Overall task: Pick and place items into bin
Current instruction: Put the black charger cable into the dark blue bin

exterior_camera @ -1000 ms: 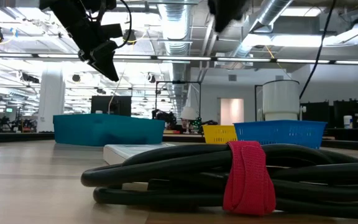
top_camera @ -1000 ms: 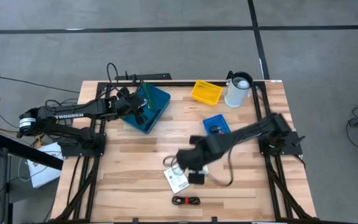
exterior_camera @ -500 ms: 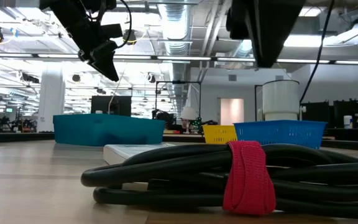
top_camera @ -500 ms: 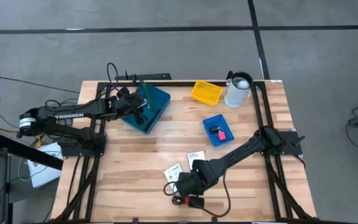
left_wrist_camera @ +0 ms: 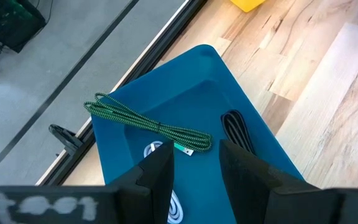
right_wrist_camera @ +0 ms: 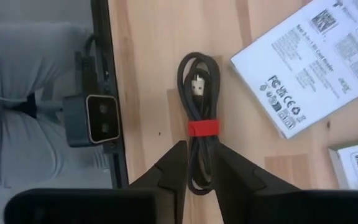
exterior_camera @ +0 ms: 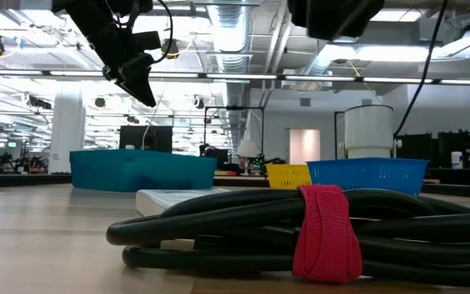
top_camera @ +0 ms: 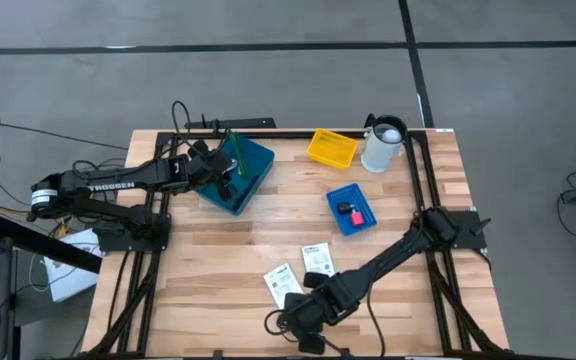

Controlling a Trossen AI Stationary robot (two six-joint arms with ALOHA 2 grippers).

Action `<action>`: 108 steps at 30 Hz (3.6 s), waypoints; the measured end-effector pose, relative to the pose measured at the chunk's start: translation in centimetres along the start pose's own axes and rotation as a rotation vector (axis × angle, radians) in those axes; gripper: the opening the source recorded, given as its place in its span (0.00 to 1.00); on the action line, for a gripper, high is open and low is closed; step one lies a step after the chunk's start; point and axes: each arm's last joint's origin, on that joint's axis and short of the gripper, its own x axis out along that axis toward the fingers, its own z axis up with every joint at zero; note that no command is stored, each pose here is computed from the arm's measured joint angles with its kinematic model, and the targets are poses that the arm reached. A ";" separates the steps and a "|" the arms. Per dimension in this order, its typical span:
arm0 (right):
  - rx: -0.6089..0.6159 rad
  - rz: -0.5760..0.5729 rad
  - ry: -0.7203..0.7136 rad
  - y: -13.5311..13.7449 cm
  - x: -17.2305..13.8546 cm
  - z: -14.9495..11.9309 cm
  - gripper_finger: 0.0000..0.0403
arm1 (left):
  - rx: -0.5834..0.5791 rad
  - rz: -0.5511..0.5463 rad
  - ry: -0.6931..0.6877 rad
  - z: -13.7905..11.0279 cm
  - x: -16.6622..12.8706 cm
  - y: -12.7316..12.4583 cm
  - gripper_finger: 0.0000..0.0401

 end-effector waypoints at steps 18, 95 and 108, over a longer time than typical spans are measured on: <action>-0.036 0.000 0.021 -0.3 1.4 0.2 0.55 | 0.000 0.000 0.000 0.0 0.0 0.0 0.30; -0.030 0.033 0.217 0.2 7.9 -2.9 0.10 | 0.000 0.000 0.000 0.0 0.0 0.0 0.30; -0.178 -0.071 -0.003 2.8 0.6 0.2 0.09 | 0.000 0.000 0.000 0.0 0.0 0.0 0.30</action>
